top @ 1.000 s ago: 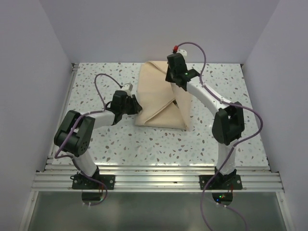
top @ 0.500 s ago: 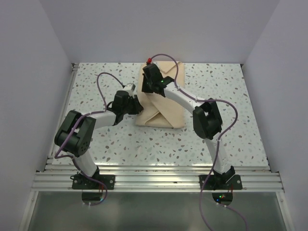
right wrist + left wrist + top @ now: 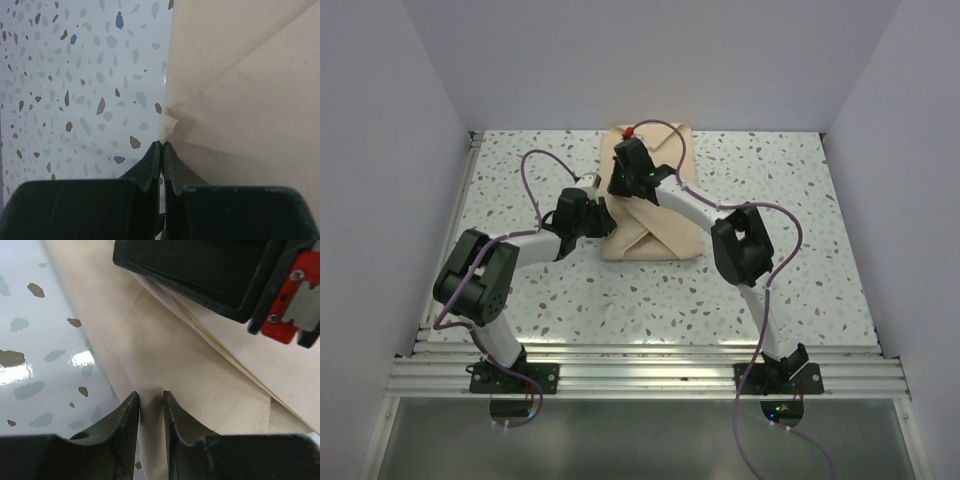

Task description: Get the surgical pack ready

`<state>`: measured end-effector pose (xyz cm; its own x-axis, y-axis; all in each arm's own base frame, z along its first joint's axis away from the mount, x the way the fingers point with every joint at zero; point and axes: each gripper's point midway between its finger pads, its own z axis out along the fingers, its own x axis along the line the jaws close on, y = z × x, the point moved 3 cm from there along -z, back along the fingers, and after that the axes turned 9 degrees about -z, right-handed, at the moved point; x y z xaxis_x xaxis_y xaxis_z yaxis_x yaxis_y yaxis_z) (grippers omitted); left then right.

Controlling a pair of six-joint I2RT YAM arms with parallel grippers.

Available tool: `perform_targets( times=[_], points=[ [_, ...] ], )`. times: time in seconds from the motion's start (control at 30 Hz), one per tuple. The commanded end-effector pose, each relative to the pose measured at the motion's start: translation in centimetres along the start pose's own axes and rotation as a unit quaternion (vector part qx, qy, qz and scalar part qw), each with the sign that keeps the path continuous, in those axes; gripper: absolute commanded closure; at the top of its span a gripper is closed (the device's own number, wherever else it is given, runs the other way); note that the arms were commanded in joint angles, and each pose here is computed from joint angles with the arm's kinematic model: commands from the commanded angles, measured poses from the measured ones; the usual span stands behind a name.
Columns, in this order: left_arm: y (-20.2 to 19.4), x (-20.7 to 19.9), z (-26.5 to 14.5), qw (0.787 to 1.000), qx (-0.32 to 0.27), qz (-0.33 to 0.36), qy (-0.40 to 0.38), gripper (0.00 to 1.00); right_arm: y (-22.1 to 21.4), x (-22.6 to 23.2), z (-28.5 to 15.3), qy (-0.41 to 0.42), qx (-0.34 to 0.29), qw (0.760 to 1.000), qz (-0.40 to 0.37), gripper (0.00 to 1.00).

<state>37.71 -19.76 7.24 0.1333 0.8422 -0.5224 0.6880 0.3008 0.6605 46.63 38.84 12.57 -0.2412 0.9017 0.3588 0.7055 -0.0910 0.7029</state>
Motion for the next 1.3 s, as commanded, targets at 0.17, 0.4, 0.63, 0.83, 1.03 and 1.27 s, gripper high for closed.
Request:
perform_targets(
  times=[0.17,0.4,0.63,0.83,1.03,1.27],
  points=[
    [1.9,-2.9,-0.3,0.998,-0.029,0.02,-0.051,0.69,0.9,4.6,0.2,0.113,-0.032,0.992,0.05,0.9],
    [2.4,-2.2,-2.4,0.998,-0.061,0.005,-0.032,0.56,2.0,5.2,-0.8,0.144,-0.035,0.988,0.055,0.59],
    [4.5,-0.7,-5.5,0.992,-0.12,-0.034,-0.011,0.37,7.7,2.1,-5.0,0.122,-0.088,0.987,0.054,0.5],
    [6.7,-0.3,-4.7,0.99,-0.123,-0.067,-0.023,0.32,9.3,-5.1,-9.3,0.07,-0.108,0.99,0.053,0.42],
    [8.9,-1.0,-2.1,0.988,-0.128,-0.083,-0.03,0.3,7.4,-11.2,-12.9,-0.015,-0.099,0.995,0.024,0.36],
    [9.3,-0.3,1.3,0.988,-0.118,-0.096,-0.018,0.34,2.9,-15.5,-14.4,-0.063,-0.055,0.996,0.021,0.28]
  ],
)
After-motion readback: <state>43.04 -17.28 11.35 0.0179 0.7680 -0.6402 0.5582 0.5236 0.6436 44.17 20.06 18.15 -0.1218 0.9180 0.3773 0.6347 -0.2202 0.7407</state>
